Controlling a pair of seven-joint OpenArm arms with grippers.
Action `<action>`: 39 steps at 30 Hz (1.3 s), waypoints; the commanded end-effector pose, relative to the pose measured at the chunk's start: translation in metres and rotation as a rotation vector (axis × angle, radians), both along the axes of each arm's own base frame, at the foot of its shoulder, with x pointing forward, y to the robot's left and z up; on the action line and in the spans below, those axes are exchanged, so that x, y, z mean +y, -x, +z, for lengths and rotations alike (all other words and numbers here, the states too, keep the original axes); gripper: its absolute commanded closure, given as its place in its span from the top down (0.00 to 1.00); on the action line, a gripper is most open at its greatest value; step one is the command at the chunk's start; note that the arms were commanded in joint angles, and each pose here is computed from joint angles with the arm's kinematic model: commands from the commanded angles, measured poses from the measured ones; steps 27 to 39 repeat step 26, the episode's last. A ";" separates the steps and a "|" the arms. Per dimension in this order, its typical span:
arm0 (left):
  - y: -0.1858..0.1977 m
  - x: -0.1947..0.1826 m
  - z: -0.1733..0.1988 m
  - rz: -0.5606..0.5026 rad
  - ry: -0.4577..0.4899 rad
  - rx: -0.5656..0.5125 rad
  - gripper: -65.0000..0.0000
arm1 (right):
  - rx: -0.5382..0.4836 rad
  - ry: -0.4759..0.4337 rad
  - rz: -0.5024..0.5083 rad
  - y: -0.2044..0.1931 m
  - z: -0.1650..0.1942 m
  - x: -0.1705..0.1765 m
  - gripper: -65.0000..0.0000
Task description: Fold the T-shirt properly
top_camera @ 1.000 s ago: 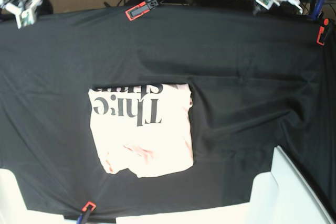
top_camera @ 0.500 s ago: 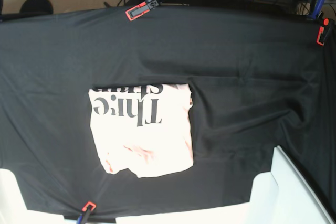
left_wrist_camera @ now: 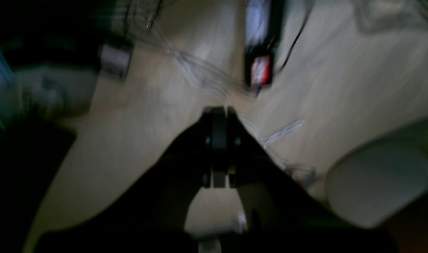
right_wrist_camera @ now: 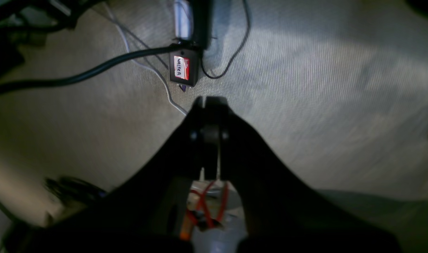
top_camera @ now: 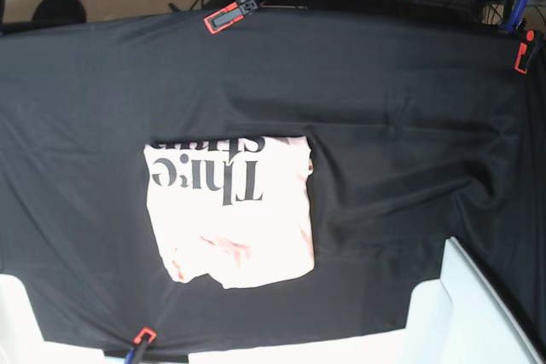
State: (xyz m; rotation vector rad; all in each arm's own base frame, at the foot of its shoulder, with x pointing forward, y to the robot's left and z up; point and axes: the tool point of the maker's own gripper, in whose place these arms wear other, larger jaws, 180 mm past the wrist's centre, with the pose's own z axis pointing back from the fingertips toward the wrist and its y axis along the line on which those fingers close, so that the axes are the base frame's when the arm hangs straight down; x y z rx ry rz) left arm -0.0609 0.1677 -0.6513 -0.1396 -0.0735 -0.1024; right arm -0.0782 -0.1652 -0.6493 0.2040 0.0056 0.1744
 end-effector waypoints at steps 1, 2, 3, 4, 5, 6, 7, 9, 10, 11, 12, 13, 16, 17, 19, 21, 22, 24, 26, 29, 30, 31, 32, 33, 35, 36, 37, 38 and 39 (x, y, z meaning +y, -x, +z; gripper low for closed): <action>0.004 0.000 0.000 -0.007 -0.003 0.012 0.00 | 0.001 0.010 0.010 0.002 0.001 -0.009 0.00; -0.003 -0.004 -0.001 -0.005 0.002 0.003 0.00 | -0.005 0.003 0.007 -0.002 0.000 -0.005 0.00; -0.005 -0.004 -0.001 -0.006 0.002 0.003 0.00 | -0.009 0.002 0.005 -0.005 0.000 -0.004 0.00; -0.005 -0.004 -0.002 -0.008 0.002 0.012 0.00 | -0.013 0.002 0.004 -0.007 -0.001 -0.004 0.00; -0.007 -0.005 -0.002 -0.007 0.002 0.013 0.00 | -0.015 0.002 0.004 -0.008 -0.001 -0.004 0.00; -0.007 -0.008 -0.002 -0.007 0.006 0.013 0.00 | -0.018 0.001 0.005 -0.012 -0.001 -0.003 0.00; -0.008 -0.014 -0.003 -0.005 0.015 0.010 0.00 | -0.018 0.001 0.004 -0.012 -0.001 -0.003 0.00; -0.013 -0.018 -0.003 -0.004 0.021 0.003 0.00 | -0.016 0.000 0.004 -0.011 -0.001 -0.002 0.00; -0.017 -0.018 -0.004 -0.003 0.021 -0.004 0.00 | -0.016 0.000 0.004 -0.011 -0.001 -0.002 0.00; -0.019 -0.018 -0.004 -0.003 0.021 -0.005 0.00 | -0.016 0.000 0.004 -0.011 -0.001 -0.002 0.00; -0.019 -0.018 -0.004 -0.002 0.021 -0.005 0.00 | -0.015 0.000 0.004 -0.011 -0.001 -0.002 0.00; -0.019 -0.018 -0.004 -0.002 0.021 -0.005 0.00 | -0.013 0.000 0.004 -0.010 -0.001 -0.002 0.00; -0.021 -0.021 -0.004 -0.001 0.026 -0.008 0.00 | -0.013 0.000 0.004 -0.010 -0.001 -0.002 0.00; -0.022 -0.021 -0.004 -0.001 0.026 -0.010 0.00 | -0.013 0.000 0.004 -0.010 -0.001 -0.002 0.00; -0.022 -0.020 -0.004 -0.001 0.024 -0.010 0.00 | -0.013 0.000 0.004 -0.010 -0.001 -0.002 0.00; -0.022 -0.020 -0.004 0.000 0.024 -0.010 0.00 | -0.013 0.000 0.004 -0.010 -0.001 -0.002 0.00; -0.022 -0.020 -0.004 0.002 0.024 -0.010 0.00 | -0.013 0.000 0.004 -0.010 -0.001 -0.002 0.00; -0.023 -0.020 -0.004 0.002 0.024 -0.012 0.00 | -0.015 0.000 0.004 -0.011 -0.001 -0.002 0.00; -0.023 -0.020 -0.004 0.005 0.024 -0.012 0.00 | -0.016 0.000 0.004 -0.012 -0.001 -0.002 0.00; -0.023 -0.020 -0.004 0.005 0.024 -0.012 0.00 | -0.016 0.000 0.004 -0.012 -0.001 -0.002 0.00; -0.023 -0.020 -0.004 0.005 0.024 -0.012 0.00 | -0.016 0.000 0.004 -0.012 -0.001 -0.002 0.00; -0.023 -0.020 -0.004 0.005 0.024 -0.012 0.00 | -0.016 0.000 0.004 -0.012 -0.001 -0.002 0.00; -0.023 -0.020 -0.004 0.005 0.024 -0.012 0.00 | -0.016 0.000 0.004 -0.012 -0.001 -0.002 0.00; -0.023 -0.020 -0.004 0.005 0.024 -0.012 0.00 | -0.016 0.000 0.004 -0.012 -0.001 -0.002 0.00; -0.023 -0.020 -0.004 0.005 0.024 -0.012 0.00 | -0.016 0.000 0.004 -0.012 -0.001 -0.002 0.00; -0.023 -0.020 -0.004 0.005 0.024 -0.012 0.00 | -0.016 0.000 0.004 -0.012 -0.001 -0.002 0.00; -0.023 -0.020 -0.004 0.005 0.024 -0.012 0.00 | -0.016 0.000 0.004 -0.012 -0.001 -0.002 0.00; -0.023 -0.020 -0.004 0.005 0.024 -0.012 0.00 | -0.016 0.000 0.004 -0.012 -0.001 -0.002 0.00; -0.023 -0.020 -0.004 0.005 0.024 -0.012 0.00 | -0.016 0.000 0.004 -0.012 -0.001 -0.002 0.00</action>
